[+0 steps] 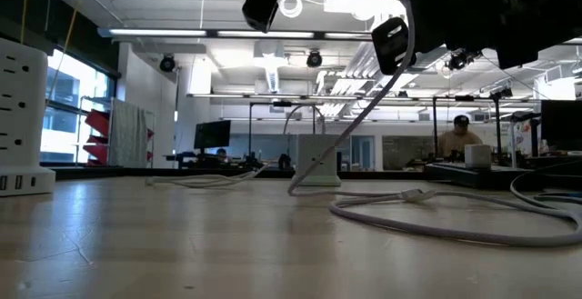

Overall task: Insert USB
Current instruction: Insert the light grey USB charger into the white charger adapter

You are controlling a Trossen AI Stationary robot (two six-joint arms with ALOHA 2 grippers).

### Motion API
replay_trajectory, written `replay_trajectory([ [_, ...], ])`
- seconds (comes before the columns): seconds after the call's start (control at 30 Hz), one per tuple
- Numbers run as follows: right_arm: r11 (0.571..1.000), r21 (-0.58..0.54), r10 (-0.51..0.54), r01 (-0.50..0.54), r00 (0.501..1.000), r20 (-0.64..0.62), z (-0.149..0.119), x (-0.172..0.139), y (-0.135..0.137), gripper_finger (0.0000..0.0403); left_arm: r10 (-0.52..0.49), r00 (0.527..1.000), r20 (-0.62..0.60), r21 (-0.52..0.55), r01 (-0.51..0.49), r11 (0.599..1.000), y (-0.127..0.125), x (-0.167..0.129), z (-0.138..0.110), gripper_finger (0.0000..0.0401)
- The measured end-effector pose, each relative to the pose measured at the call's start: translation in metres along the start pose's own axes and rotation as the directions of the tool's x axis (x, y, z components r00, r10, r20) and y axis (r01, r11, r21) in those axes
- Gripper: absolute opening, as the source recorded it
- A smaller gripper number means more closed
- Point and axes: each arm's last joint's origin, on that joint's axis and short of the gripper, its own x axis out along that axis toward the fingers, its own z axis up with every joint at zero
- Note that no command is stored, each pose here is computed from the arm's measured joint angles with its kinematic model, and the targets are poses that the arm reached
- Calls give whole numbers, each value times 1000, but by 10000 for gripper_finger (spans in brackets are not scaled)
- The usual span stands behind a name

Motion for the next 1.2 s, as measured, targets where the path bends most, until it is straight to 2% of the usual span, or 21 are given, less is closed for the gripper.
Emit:
replay_trajectory([
  [0.23, 1000, 1, 0, 0, 1000, -5, -1, 0, 0, 0, -12, 1000, -3, -8, 12, 1000, -1, 1, -2, 70],
  [0.43, 1000, 0, 9, -9, 1000, -4, 0, 0, 0, 0, -22, 1000, 22, -80, 24, 996, -3, 1, -1, 13],
  [0.6, 1000, 0, -2, 2, 1000, -7, -1, 0, 0, 0, -33, 999, 21, -157, 36, 987, -4, 1, -1, 4],
  [0.7, 1000, -8, -27, 27, 999, -18, -2, 0, -1, 0, -57, 998, -4, -253, 54, 966, -6, 1, -1, 2],
  [0.77, 997, -37, -70, 69, 997, -29, -3, 0, -2, 0, -79, 997, -20, -346, 68, 936, -9, 1, -2, 2],
  [0.83, 991, -91, -100, 94, 993, -63, -6, -1, -3, 6, -106, 994, -24, -455, 83, 887, -12, 1, -2, 1],
  [0.9, 980, -152, -144, 126, 983, -111, -9, -3, -3, 20, -146, 989, -29, -556, 105, 825, -16, 1, -4, 1],
  [0.97, 962, -230, -188, 150, 970, -154, -12, -4, -1, 40, -191, 981, -27, -654, 127, 745, -21, 2, -8, 0],
  [1.07, 901, -392, -274, 184, 944, -186, -15, -3, 7, 72, -262, 965, -12, -742, 167, 649, -29, 3, -12, 0],
  [1.2, 780, -572, -418, 254, 892, -175, -16, 1, 19, 99, -297, 955, 4, -810, 178, 559, -33, -1, -16, 0],
])
